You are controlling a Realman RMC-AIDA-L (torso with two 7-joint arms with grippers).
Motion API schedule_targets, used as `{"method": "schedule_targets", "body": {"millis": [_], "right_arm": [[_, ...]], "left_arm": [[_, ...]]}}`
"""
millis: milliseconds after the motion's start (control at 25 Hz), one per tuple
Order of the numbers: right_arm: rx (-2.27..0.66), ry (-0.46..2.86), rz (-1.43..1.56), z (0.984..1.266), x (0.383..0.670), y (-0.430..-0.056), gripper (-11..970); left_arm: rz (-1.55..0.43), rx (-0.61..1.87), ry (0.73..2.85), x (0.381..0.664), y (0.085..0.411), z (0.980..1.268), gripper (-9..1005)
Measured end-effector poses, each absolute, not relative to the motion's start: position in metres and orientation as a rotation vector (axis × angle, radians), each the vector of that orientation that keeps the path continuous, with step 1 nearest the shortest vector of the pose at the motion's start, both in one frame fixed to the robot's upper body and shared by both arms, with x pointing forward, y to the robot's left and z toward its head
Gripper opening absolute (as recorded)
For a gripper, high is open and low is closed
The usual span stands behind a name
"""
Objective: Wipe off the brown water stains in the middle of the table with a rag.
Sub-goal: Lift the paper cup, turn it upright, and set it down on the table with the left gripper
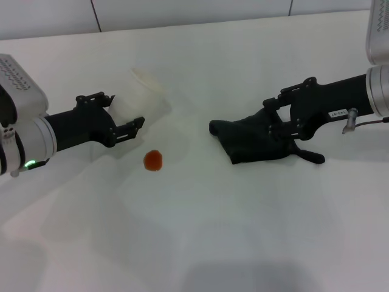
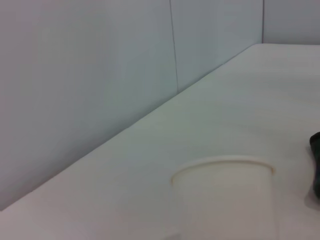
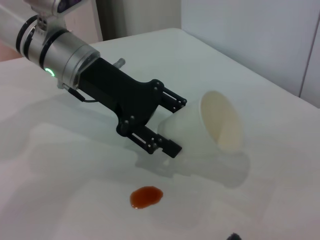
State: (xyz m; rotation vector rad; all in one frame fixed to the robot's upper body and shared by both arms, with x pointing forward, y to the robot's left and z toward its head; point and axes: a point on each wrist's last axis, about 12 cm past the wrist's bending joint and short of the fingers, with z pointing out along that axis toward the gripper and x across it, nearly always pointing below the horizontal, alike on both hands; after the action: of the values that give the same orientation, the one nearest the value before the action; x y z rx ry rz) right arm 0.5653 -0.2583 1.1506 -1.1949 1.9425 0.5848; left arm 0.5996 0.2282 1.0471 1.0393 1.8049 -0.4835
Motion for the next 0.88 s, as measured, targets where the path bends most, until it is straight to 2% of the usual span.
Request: {"method": "schedule_targets", "body": {"millis": [880], "right_arm": [[-1.174,1.947,0.582,1.150,0.566,-0.261,560]], "left_arm": [[-0.463,1.027,1.836,0.590,0.232,1.035,677]]}}
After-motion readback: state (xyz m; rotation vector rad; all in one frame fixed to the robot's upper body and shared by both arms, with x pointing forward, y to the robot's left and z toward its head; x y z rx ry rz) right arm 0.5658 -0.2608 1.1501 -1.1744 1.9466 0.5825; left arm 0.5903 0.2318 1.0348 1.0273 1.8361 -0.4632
